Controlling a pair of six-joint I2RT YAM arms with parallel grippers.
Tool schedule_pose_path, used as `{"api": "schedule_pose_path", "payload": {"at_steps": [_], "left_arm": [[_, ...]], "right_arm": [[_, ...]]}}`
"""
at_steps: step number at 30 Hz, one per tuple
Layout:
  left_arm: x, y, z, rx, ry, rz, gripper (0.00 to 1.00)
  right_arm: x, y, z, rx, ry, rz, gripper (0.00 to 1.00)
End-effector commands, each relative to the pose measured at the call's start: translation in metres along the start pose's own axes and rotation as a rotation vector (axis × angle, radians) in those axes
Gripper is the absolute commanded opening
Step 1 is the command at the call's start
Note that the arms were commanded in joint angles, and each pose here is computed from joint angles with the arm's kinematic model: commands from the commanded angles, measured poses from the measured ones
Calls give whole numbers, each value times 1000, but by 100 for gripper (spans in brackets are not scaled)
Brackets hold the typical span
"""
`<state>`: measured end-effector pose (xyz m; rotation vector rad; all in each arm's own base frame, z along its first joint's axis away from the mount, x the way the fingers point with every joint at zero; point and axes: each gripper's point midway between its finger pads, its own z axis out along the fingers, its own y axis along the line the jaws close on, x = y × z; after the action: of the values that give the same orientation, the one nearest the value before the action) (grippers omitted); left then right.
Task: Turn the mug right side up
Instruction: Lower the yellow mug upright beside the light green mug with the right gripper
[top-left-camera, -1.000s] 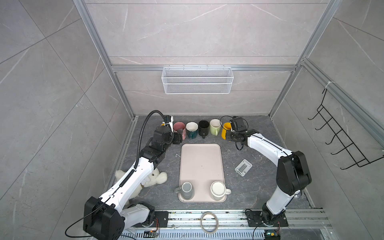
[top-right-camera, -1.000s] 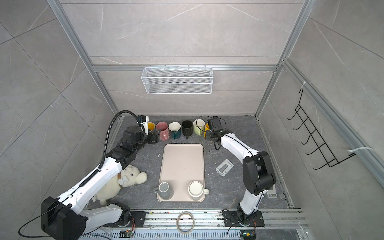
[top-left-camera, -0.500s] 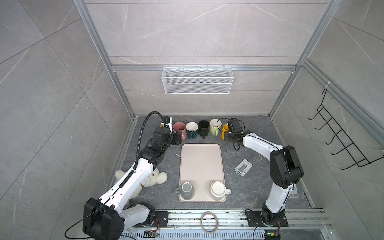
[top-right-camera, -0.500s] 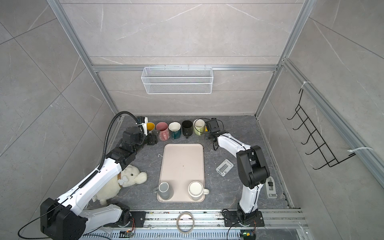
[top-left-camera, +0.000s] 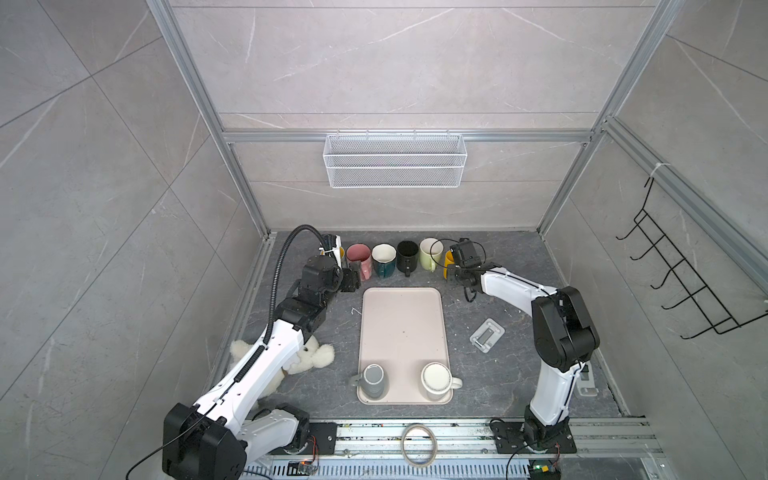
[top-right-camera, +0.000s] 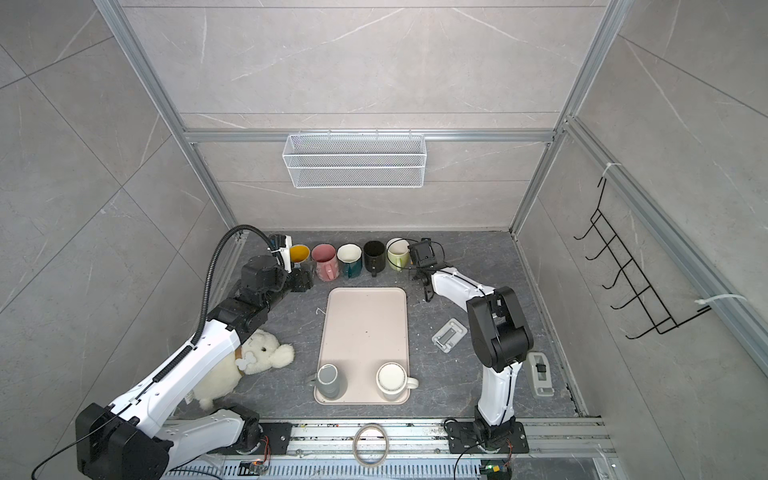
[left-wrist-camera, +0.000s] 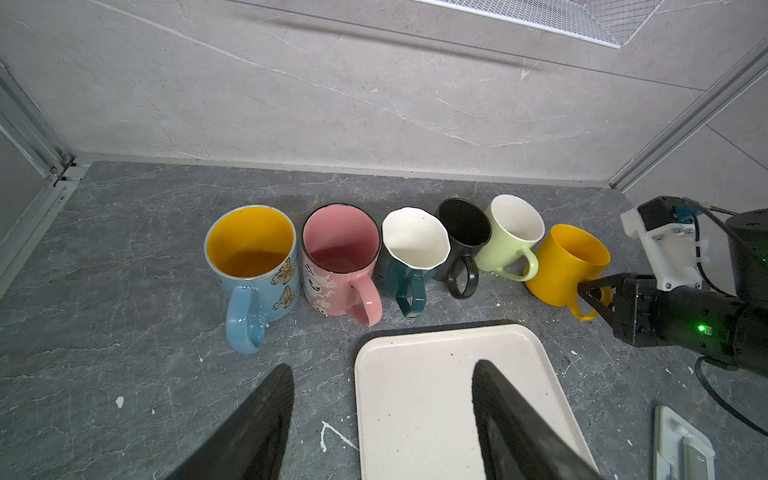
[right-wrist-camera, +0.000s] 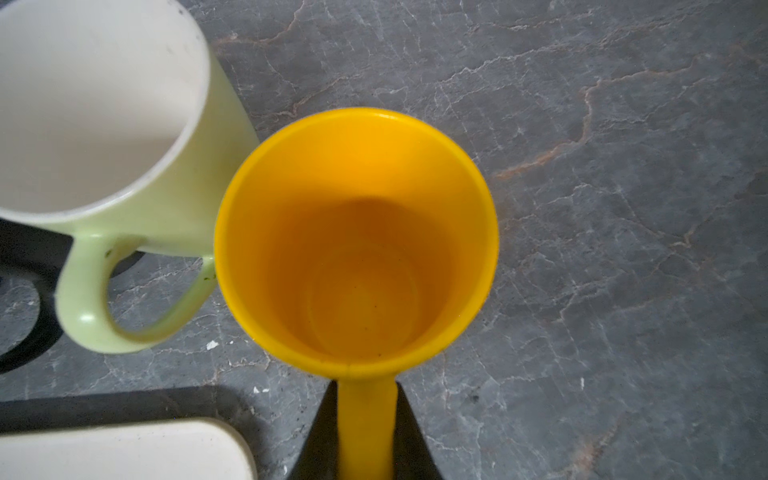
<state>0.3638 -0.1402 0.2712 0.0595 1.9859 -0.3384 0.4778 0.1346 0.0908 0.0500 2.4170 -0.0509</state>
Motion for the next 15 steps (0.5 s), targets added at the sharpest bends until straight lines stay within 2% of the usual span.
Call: {"api": "schedule_pose_path", "payload": {"at_steps": [1, 3, 6, 15], "left_arm": [[-8, 1, -7, 2, -35, -25, 70], [-8, 2, -7, 0, -36, -27, 70], [-9, 2, -8, 0, -40, -24, 70], [-8, 5, -10, -11, -43, -22, 70]], "right_arm": [[-15, 9, 1, -1, -62, 3, 0], [-13, 10, 1, 3, -59, -2, 2], [-11, 11, 2, 9, -56, 0, 12], [-4, 10, 1, 14, -38, 5, 18]]}}
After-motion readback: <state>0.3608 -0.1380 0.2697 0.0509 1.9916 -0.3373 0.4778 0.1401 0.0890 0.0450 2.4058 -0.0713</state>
